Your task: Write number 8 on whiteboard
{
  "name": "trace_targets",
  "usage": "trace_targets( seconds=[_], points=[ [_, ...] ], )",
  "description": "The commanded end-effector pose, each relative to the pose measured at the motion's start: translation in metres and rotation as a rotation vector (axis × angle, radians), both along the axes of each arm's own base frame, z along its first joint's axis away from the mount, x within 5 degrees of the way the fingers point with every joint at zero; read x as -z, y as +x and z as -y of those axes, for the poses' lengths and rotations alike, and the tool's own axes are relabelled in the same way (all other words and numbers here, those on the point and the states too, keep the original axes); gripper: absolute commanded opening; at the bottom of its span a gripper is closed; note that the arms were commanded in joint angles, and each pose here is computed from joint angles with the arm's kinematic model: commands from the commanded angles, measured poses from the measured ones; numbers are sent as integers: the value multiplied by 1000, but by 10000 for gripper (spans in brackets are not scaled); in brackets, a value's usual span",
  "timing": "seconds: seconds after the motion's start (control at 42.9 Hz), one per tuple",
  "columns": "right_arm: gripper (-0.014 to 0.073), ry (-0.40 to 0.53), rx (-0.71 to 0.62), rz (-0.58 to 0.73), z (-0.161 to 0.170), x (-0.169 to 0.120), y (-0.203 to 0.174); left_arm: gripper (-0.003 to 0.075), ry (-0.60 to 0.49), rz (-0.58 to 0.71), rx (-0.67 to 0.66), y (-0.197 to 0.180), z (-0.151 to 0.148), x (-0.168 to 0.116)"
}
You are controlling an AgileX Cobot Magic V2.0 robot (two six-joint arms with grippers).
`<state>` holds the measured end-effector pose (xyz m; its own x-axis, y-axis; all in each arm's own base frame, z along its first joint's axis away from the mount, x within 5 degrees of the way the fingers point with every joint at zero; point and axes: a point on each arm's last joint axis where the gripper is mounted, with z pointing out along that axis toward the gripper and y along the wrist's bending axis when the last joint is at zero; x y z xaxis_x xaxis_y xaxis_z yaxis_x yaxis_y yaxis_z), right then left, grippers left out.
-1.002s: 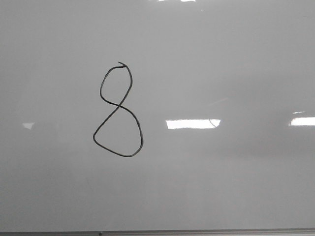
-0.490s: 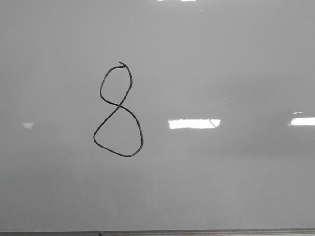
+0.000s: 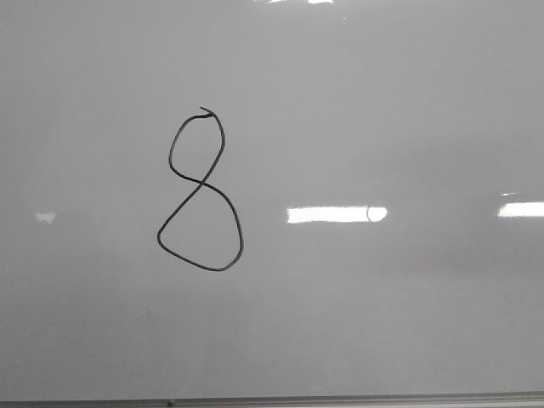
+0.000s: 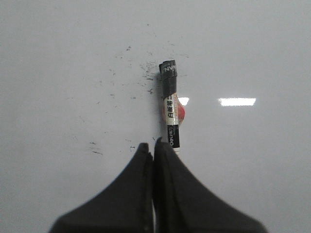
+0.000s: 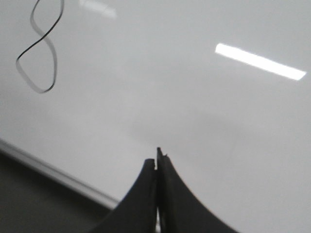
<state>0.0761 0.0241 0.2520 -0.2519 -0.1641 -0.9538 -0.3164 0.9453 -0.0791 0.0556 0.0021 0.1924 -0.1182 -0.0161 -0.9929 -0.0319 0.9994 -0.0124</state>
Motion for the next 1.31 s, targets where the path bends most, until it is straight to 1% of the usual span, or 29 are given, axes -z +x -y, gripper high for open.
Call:
trace_targets(
  seconds=[0.0, 0.047, 0.093, 0.163, 0.396, 0.443, 1.282],
  points=[
    [-69, 93, 129, 218, 11, -5, -4, -21, -6, 86, 3, 0, 0, -4],
    [-69, 122, 177, 253, 15, 3, -8, -21, -6, 86, 3, 0, 0, -4],
    [-69, 154, 212, 254, 17, 15, -11, -21, -6, 86, 3, 0, 0, -4],
    [-69, 176, 251, 248, 20, 27, -15, -21, -6, 86, 3, 0, 0, -4],
    [-69, 177, 318, 234, 23, 58, -21, -21, -6, 86, 3, 0, 0, -4],
    [-69, 190, 326, 222, 24, 58, -21, -21, -6, 86, 3, 0, 0, -4],
    [-69, 189, 327, 222, 24, 58, -21, -21, -6, 86, 3, 0, 0, -4]
  ],
)
